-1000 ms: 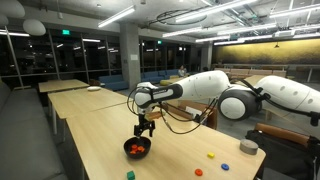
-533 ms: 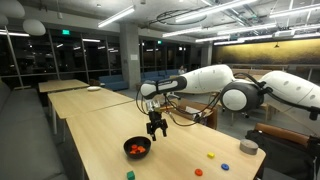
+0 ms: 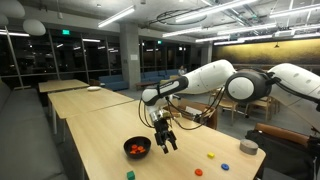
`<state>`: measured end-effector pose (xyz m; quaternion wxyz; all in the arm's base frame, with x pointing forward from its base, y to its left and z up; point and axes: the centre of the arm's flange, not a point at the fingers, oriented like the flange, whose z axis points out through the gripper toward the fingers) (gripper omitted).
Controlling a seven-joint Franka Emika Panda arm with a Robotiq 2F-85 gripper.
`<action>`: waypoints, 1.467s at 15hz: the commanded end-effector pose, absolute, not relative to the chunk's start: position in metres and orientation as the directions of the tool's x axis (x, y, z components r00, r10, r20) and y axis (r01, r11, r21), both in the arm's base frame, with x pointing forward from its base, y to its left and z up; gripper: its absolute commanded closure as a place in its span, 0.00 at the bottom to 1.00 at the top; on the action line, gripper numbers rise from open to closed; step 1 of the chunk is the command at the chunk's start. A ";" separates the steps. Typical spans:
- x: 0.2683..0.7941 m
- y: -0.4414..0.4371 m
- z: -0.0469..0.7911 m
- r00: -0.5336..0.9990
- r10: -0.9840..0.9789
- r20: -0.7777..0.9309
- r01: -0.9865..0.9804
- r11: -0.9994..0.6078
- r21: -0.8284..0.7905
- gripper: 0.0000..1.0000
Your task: Pick up the orange objects from the table and put them in the bowl
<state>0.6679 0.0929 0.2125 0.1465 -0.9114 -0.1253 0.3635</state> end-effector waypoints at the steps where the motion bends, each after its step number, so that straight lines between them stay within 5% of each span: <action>1: 0.601 0.108 0.188 0.642 0.374 -0.669 0.091 -0.904 -0.417 0.00; 9: 0.561 0.129 0.134 0.795 0.238 -0.557 0.032 -0.935 -0.354 0.00; 22: 0.537 0.175 0.178 0.974 -0.088 -0.208 -0.099 -0.994 -0.040 0.00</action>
